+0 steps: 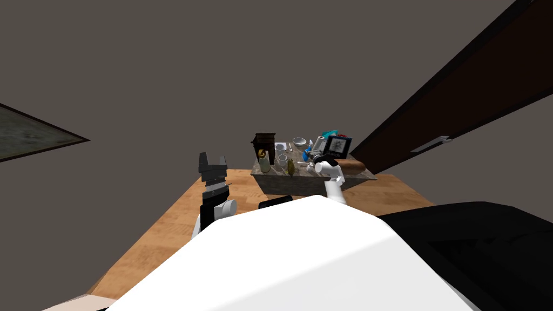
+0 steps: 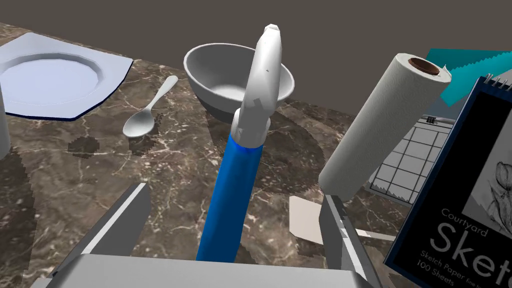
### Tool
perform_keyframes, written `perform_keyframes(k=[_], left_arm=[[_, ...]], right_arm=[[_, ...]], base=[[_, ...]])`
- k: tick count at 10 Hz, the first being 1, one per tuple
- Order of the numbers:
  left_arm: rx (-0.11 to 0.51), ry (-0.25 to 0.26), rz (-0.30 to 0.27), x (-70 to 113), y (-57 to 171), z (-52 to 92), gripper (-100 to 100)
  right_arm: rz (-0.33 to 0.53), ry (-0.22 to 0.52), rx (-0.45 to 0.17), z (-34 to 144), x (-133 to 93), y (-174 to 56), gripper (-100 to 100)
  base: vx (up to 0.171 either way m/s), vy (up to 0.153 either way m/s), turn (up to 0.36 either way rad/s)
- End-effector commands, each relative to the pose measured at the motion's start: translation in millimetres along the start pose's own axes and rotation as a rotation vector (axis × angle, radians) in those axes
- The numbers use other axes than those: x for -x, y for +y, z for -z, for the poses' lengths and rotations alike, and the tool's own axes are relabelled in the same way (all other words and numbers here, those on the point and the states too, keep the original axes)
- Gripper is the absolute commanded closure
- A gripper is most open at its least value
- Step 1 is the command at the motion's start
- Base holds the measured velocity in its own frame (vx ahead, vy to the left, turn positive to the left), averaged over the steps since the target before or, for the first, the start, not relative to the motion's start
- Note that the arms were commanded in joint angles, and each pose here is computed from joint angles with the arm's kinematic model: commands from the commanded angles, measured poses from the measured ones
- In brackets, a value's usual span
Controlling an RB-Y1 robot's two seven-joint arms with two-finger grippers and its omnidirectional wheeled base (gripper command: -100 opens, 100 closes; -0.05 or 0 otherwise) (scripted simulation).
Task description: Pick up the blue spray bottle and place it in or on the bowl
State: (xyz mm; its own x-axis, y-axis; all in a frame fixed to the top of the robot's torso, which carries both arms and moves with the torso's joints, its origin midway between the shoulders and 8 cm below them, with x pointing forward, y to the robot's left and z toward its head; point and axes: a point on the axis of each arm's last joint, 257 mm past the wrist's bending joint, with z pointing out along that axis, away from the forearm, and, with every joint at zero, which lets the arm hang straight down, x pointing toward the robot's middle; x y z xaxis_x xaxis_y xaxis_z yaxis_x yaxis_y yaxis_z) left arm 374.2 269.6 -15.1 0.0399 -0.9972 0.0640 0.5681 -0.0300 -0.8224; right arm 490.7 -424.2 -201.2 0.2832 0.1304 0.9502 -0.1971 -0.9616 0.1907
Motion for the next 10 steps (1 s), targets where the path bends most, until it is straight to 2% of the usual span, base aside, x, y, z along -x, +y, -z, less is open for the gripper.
perform_keyframes(k=[1, 5, 7, 8, 9, 10], left_arm=[[0.0, 0.0, 0.0, 0.0, 0.0, 0.0, 0], [0.0, 0.0, 0.0, 0.0, 0.0, 0.0, 0], [0.0, 0.0, 0.0, 0.0, 0.0, 0.0, 0], [0.0, 0.0, 0.0, 0.0, 0.0, 0.0, 0], [0.0, 0.0, 0.0, 0.0, 0.0, 0.0, 0], [0.0, 0.0, 0.0, 0.0, 0.0, 0.0, 0]], right_arm=[[-0.036, -0.02, -0.004, -1.1, 4.7, 0.3, -100], [-0.167, -0.096, -0.012, -7.7, 21.4, 7.4, -100], [-0.21, -0.12, -0.012, -9.5, 25.4, 11.6, -100], [-0.193, -0.11, -0.012, -9.1, 23.3, 11.0, -100], [-0.198, -0.113, -0.013, -9.2, 24.0, 11.0, 0], [-0.197, -0.113, -0.013, -9.2, 23.9, 11.0, -100]], base=[[0.009, 0.016, 0.004], [0.01, 0.018, 0.009], [0.009, 0.016, 0.007], [0.003, 0.006, 0.001], [0.0, 0.0, 0.0], [0.0, 0.0, 0.0]])
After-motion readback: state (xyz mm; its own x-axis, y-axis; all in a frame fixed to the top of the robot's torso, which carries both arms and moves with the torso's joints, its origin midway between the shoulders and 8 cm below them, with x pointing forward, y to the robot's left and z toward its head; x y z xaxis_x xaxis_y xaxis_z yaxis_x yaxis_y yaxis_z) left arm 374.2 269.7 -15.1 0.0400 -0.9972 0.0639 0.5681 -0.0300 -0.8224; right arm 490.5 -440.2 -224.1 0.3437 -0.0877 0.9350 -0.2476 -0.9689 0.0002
